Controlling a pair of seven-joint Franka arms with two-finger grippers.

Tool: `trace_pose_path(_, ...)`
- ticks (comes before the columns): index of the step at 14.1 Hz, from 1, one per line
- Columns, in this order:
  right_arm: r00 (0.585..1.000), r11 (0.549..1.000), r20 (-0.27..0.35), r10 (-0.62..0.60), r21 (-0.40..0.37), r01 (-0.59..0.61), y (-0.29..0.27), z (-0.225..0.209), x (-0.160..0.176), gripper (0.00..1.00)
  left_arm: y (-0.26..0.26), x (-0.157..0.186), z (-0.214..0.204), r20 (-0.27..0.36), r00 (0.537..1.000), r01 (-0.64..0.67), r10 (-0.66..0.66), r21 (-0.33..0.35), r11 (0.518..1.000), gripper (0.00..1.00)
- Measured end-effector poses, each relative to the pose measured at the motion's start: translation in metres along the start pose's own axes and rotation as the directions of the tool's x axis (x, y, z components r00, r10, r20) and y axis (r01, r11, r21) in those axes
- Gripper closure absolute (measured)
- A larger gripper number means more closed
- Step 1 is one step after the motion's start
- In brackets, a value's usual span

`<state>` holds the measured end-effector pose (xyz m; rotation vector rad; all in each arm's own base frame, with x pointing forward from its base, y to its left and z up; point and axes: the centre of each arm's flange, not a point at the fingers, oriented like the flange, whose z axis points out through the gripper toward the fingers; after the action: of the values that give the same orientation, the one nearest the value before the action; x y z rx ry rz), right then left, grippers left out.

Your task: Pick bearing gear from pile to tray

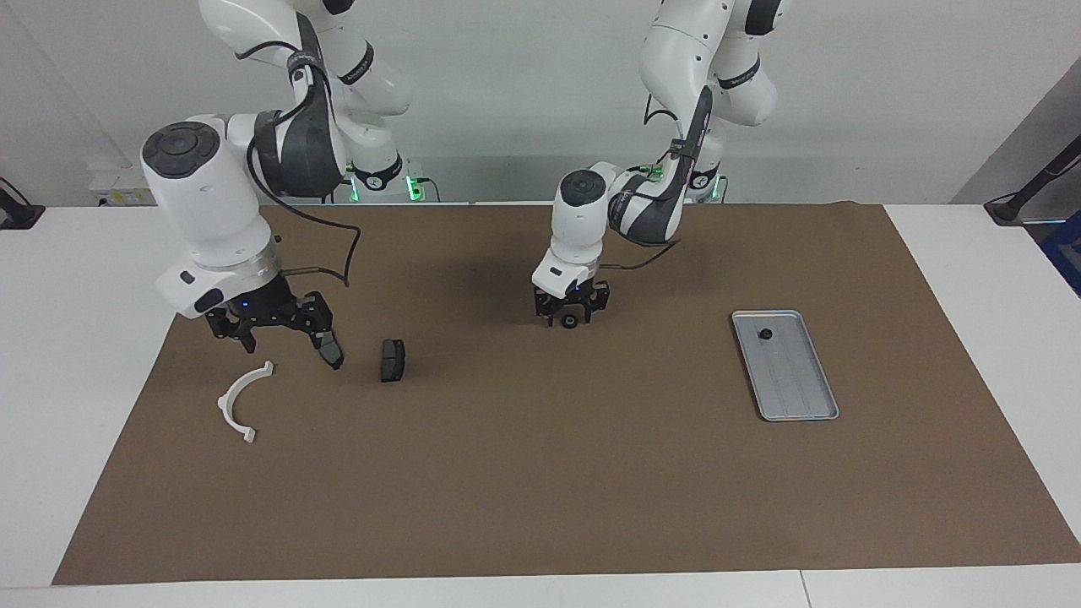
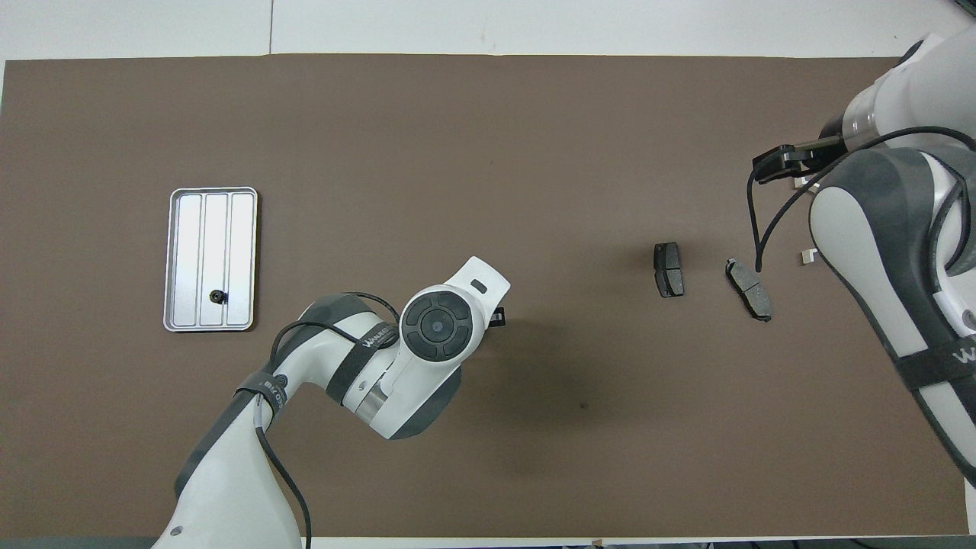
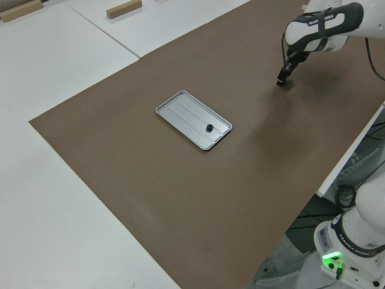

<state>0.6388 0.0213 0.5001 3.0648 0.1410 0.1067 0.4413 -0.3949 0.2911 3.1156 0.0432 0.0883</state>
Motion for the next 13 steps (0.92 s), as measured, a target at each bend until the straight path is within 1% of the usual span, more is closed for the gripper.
trace_pose_path(1, 1.0, 1.0, 0.003, -0.014, -0.001, 0.014, -0.01, -0.006, -0.002, 0.0, -0.001, -0.001, 0.001, -0.001, 1.0, 0.0, 0.0, -0.001, 1.0, 0.22)
trace_pose_path(2, 1.0, 1.0, 0.002, -0.023, 0.0, 0.023, -0.02, -0.014, -0.005, 0.0, -0.001, -0.001, 0.002, -0.001, 1.0, 0.0, 0.0, -0.001, 1.0, 0.21)
trace_pose_path(4, 1.0, 0.999, -0.003, -0.006, 0.032, 0.006, -0.03, -0.033, -0.012, 0.0, -0.001, -0.001, 0.001, -0.002, 1.0, 0.0, 0.0, -0.002, 1.0, 0.19)
trace_pose_path(5, 1.0, 0.998, -0.002, 0.017, 0.054, -0.017, -0.027, -0.044, -0.018, 0.0, -0.001, -0.001, 0.001, -0.002, 1.0, 0.0, 0.0, -0.002, 1.0, 0.29)
trace_pose_path(6, 0.999, 0.997, 0.002, 0.042, 0.072, -0.042, -0.019, -0.055, -0.024, 0.0, -0.001, -0.001, 0.0, -0.004, 1.0, 0.0, 0.0, -0.004, 1.0, 0.29)
trace_pose_path(7, 0.998, 0.994, 0.006, 0.062, 0.084, -0.062, -0.011, -0.066, -0.031, 0.0, -0.001, -0.001, -0.001, -0.005, 1.0, 0.0, 0.0, -0.005, 1.0, 0.33)
trace_pose_path(9, 0.997, 0.992, 0.008, 0.083, 0.094, -0.083, 0.002, -0.086, -0.044, 0.0, -0.001, 0.0, -0.004, -0.009, 1.0, 0.002, -0.002, -0.008, 1.0, 0.56)
trace_pose_path(10, 0.996, 0.992, 0.009, 0.085, 0.096, -0.086, 0.004, -0.093, -0.048, 0.0, -0.001, 0.0, -0.004, -0.01, 1.0, 0.001, -0.001, -0.008, 1.0, 0.65)
trace_pose_path(13, 0.996, 0.991, -0.003, 0.085, 0.099, -0.085, 0.005, -0.104, -0.054, 0.0, -0.001, 0.001, -0.006, -0.013, 1.0, 0.002, -0.002, -0.011, 1.0, 0.66)
